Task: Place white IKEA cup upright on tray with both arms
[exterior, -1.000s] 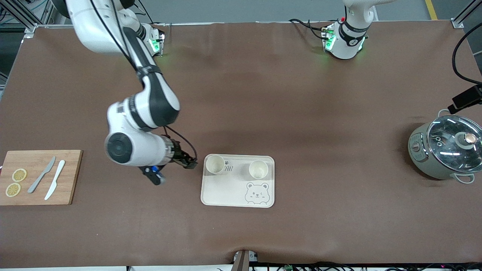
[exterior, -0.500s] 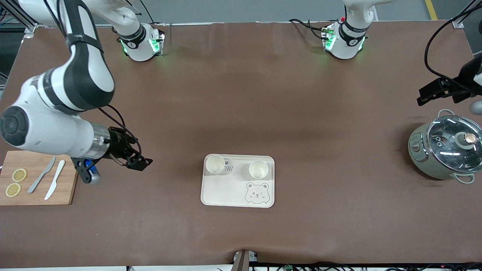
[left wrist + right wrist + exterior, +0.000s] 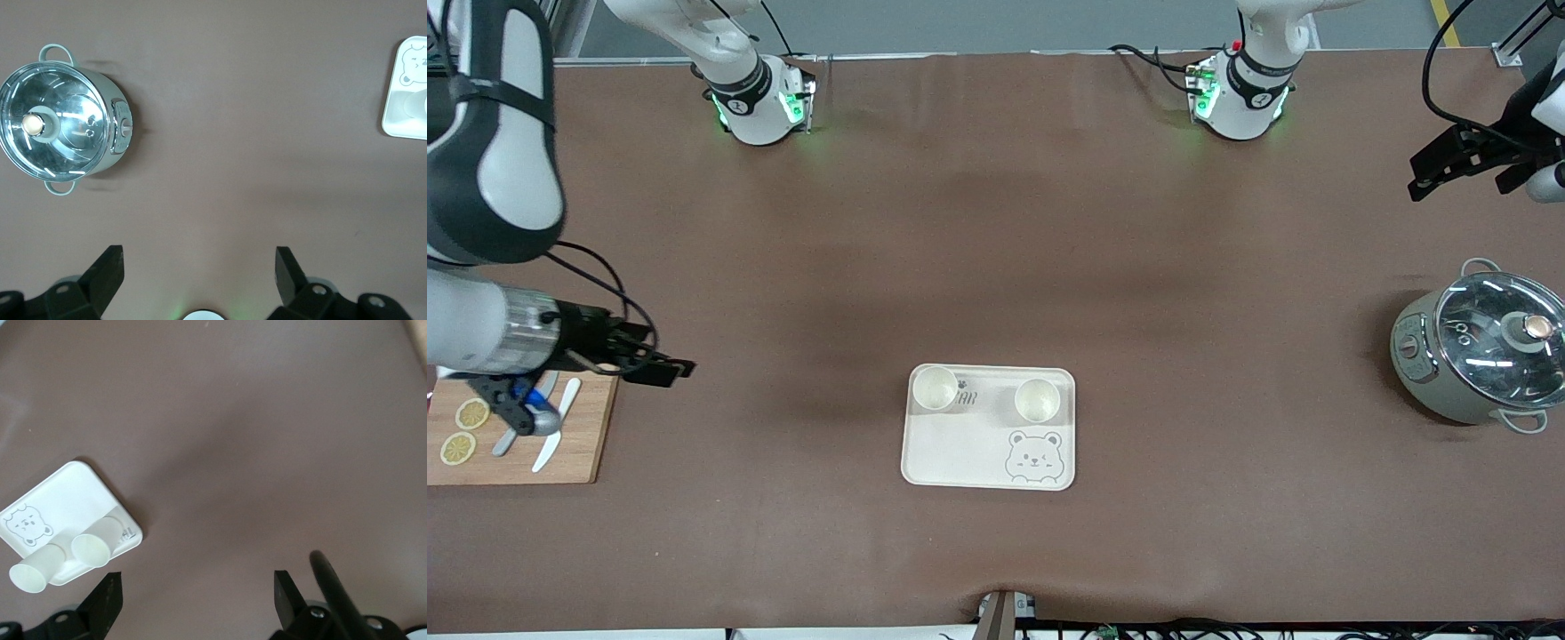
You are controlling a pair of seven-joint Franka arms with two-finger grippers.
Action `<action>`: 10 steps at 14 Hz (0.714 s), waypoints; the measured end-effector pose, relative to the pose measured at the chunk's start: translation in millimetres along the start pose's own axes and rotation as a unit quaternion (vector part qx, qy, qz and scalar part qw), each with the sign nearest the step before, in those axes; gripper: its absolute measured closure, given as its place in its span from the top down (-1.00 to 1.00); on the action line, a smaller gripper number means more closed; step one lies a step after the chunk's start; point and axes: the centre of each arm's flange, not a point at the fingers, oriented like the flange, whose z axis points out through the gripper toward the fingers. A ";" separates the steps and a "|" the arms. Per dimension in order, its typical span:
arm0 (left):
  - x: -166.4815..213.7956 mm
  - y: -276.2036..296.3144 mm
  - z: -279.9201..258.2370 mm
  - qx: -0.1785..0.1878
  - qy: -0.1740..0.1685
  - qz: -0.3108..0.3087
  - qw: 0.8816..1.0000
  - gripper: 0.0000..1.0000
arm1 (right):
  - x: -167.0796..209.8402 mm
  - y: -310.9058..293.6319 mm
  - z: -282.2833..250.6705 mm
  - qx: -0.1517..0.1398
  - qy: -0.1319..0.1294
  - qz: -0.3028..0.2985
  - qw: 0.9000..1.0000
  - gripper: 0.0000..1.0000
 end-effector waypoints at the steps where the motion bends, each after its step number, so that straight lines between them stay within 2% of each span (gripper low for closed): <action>1: 0.0 0.1 2.7 0.000 -0.003 0.009 1.000 1.00 | -0.2 12.7 -15.2 -0.005 0.010 -0.022 1.000 1.00; 3: 0.2 -0.3 6.8 0.001 -0.008 0.022 1.000 1.00 | -7.6 35.3 -42.5 -0.029 0.023 -0.070 0.997 1.00; 5: 0.2 -0.5 7.1 0.001 -0.008 0.025 1.000 1.00 | -14.7 52.5 -61.4 -0.062 0.039 -0.123 0.990 1.00; 8: 1.0 -0.3 9.3 0.001 -0.010 0.026 1.000 1.00 | -27.7 70.3 -79.2 -0.103 0.051 -0.217 0.969 1.00; 10: 2.4 -0.1 12.0 0.000 -0.011 0.026 1.000 1.00 | -41.5 80.1 -93.0 -0.113 0.057 -0.255 0.959 1.00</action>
